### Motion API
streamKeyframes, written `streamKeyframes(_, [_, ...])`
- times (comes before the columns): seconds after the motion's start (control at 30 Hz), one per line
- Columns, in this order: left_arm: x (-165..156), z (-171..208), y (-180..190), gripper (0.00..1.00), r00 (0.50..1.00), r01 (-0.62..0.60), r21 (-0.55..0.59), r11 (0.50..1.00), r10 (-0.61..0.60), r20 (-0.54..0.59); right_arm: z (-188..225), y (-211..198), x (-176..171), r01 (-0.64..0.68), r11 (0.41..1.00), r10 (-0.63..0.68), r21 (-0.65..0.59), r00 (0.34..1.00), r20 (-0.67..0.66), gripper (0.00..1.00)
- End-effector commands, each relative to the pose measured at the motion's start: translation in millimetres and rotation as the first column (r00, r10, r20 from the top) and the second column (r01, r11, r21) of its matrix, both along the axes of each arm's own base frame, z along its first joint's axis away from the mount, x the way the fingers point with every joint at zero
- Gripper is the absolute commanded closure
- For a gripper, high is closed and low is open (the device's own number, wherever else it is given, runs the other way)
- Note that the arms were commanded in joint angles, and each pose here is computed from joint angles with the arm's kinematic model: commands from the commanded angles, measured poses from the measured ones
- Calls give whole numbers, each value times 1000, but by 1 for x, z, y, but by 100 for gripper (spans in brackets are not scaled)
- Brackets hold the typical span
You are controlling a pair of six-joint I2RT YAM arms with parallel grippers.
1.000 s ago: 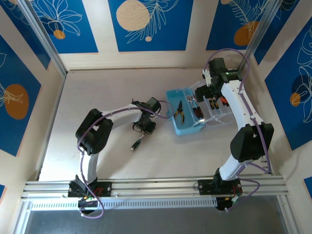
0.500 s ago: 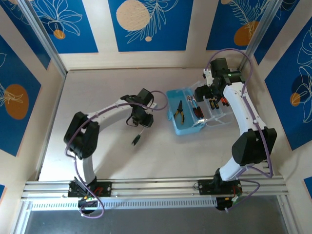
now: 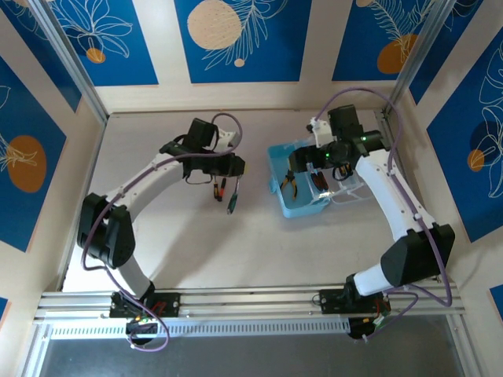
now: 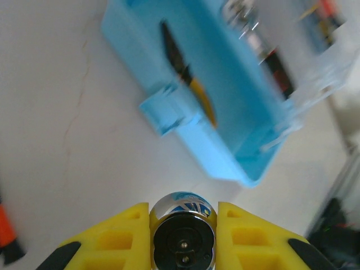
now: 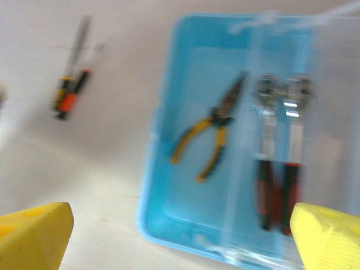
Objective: Pack the tool kit
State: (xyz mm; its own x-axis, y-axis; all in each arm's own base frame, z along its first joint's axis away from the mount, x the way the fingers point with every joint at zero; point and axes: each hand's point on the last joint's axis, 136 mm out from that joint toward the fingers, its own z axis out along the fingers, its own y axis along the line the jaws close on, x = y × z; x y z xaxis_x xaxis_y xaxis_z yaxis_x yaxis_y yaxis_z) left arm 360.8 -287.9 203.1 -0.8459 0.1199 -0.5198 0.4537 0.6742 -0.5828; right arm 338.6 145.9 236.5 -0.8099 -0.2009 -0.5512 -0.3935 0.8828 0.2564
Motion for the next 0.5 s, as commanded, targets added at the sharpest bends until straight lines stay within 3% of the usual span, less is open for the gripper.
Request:
streamKeyframes(0.0, [12, 64, -18, 100, 998, 19, -265, 964, -3, 61, 15, 53, -17, -120, 970, 119, 211, 993, 15, 1])
streamKeyframes(0.23, [26, 88, -30, 100, 998, 15, -389, 921, 12, 68, 7, 101, -29, -210, 932, 210, 295, 977, 30, 7])
streamKeyframes(0.47, [25, 90, -29, 100, 998, 8, -404, 915, 21, 67, 4, 126, -20, -236, 914, 230, 329, 971, 56, 18])
